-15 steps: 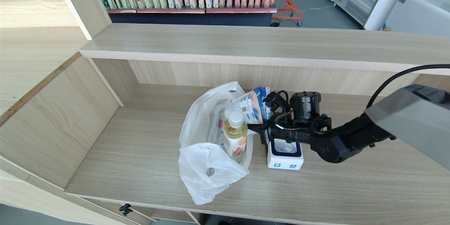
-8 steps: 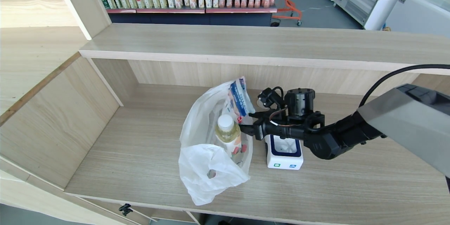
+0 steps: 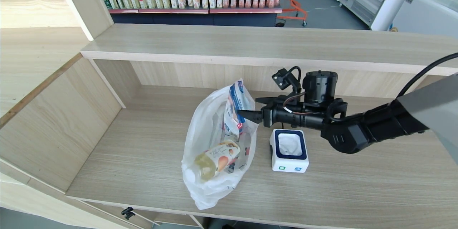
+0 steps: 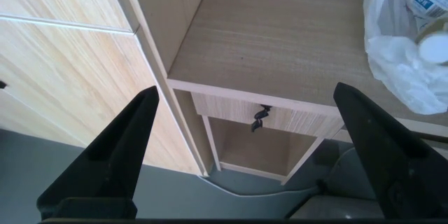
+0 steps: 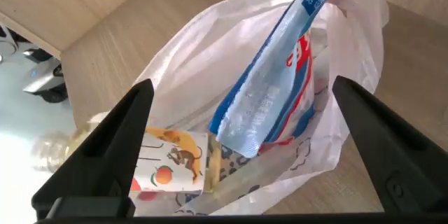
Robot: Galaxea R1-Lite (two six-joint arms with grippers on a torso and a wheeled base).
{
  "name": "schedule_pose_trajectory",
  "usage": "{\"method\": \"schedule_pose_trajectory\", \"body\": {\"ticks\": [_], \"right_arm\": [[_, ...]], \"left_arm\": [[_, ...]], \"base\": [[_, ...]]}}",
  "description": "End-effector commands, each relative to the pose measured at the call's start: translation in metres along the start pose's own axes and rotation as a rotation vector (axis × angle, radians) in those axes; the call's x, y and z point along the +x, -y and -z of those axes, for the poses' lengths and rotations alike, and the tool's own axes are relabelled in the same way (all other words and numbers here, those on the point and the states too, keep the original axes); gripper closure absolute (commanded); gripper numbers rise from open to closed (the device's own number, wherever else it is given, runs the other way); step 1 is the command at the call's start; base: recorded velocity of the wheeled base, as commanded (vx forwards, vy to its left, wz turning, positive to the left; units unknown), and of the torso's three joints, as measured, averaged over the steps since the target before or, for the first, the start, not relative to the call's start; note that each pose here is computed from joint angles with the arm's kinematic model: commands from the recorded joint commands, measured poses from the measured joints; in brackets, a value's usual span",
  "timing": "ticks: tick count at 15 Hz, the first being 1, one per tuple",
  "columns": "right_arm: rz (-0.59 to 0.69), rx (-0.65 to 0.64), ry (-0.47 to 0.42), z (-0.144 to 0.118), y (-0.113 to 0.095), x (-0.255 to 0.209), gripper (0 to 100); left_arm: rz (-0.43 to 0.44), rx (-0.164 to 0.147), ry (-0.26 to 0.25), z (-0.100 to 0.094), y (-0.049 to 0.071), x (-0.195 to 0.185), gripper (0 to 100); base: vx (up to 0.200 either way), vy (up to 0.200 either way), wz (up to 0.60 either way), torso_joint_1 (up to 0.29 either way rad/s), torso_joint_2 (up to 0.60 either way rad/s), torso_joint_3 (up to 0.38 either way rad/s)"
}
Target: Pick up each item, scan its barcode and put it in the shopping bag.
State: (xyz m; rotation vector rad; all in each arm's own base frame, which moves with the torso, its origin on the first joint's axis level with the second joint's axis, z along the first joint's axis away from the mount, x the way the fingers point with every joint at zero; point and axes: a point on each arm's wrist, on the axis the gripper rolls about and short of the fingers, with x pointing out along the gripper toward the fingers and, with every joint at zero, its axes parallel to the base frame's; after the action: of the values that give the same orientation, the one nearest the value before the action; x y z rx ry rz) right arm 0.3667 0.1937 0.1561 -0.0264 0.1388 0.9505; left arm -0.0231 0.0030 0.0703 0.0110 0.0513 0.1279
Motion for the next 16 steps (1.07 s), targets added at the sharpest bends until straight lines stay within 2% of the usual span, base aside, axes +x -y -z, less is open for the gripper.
{"method": "schedule_pose_trajectory", "body": {"ticks": [1,7,9,12,15,16], "right_arm": [[0.025,-0.018,0.041,-0.027,-0.012,-0.046,0],[0.126,-0.025,0.068,-0.039,-0.024,-0.133,0],[0.187,-0.019,0.065,-0.038,-0.043,-0.178,0],[0.396,0.023,0.025,-0.01,-0.087,-0.259,0],[0.672,0.062,-0.019,0.028,-0.132,-0.32,0],[0.752,0.073,-0.027,0.049,-0.151,-0.337,0]], "left_arm": [[-0.001,0.0,-0.001,0.0,0.0,0.0,0],[-0.001,0.0,-0.001,0.0,0.0,0.0,0],[-0.001,0.0,0.0,0.0,0.0,0.0,0],[-0.001,0.0,0.0,0.0,0.0,0.0,0],[-0.001,0.0,0.0,0.0,0.0,0.0,0],[-0.001,0.0,0.0,0.0,0.0,0.0,0]], "base": [[0.0,0.0,0.0,0.0,0.0,0.0],[0.0,0.0,0.0,0.0,0.0,0.0],[0.0,0.0,0.0,0.0,0.0,0.0],[0.0,0.0,0.0,0.0,0.0,0.0],[0.0,0.0,0.0,0.0,0.0,0.0],[0.0,0.0,0.0,0.0,0.0,0.0]]}}
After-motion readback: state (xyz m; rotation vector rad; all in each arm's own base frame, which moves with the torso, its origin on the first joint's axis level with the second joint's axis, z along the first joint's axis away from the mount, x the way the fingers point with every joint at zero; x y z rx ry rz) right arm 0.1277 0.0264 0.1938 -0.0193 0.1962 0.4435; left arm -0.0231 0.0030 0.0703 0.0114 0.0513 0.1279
